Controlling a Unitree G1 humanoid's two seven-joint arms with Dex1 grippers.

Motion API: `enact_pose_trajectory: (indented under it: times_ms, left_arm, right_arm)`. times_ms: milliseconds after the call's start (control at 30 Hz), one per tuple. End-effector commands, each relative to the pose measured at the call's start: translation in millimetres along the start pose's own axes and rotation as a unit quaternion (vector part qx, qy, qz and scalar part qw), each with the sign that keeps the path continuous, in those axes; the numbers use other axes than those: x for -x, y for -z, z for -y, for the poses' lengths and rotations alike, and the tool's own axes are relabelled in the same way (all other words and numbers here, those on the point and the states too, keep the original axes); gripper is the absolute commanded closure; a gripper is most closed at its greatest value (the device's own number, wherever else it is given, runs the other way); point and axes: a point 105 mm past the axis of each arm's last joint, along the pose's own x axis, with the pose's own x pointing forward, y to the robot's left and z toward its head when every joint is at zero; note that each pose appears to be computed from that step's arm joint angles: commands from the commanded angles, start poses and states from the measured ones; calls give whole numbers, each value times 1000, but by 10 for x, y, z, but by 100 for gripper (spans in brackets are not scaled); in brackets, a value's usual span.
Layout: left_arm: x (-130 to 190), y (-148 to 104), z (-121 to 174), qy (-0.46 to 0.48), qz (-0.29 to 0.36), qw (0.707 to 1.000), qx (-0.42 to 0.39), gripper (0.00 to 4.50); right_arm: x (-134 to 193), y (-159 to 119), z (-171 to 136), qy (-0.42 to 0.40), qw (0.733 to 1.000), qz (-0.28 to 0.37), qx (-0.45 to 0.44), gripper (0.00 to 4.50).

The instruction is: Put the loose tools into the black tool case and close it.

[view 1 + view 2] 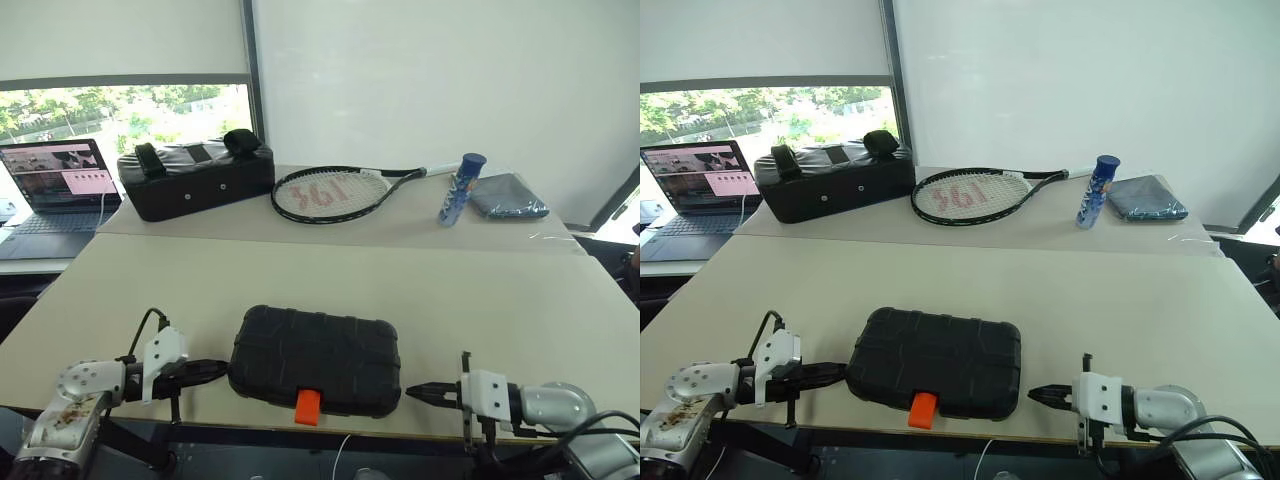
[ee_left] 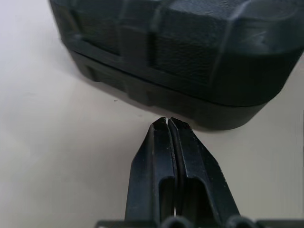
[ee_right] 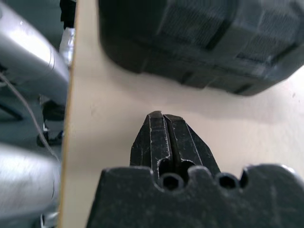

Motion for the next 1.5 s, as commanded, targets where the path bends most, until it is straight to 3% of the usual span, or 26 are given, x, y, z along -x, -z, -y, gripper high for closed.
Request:
enact_pose_trajectory:
  times_ms: [33,267,467,667,867,1033,1200,1500]
  left_arm:
    - [-155,-202,25,4,35,999,-9,441]
    - [-356,-370,44,-12,75,997,18,441]
    - [-470,-378,85,-15,84,996,22,441]
    - [-538,-452,175,-5,103,994,22,441]
    - [-289,-610,163,21,118,992,33,441]
    - [-183,-1025,159,109,139,981,85,441]
    - [-506,-1337,-161,95,154,982,49,441]
    - [-1314,-1351,-465,59,79,995,-30,441]
  right_arm:
    - [-81,-103,178,16,1000,13,15,450]
    - [-250,-134,542,41,999,19,26,450]
    - [-371,45,992,100,994,-29,12,450]
    - [-313,66,1248,143,989,-41,20,450]
    - [109,121,1077,141,988,-63,13,450]
    - [268,-143,623,89,996,-23,-22,450]
    - [142,-563,284,44,996,52,-58,450]
    - [-189,-739,396,55,995,76,-44,450]
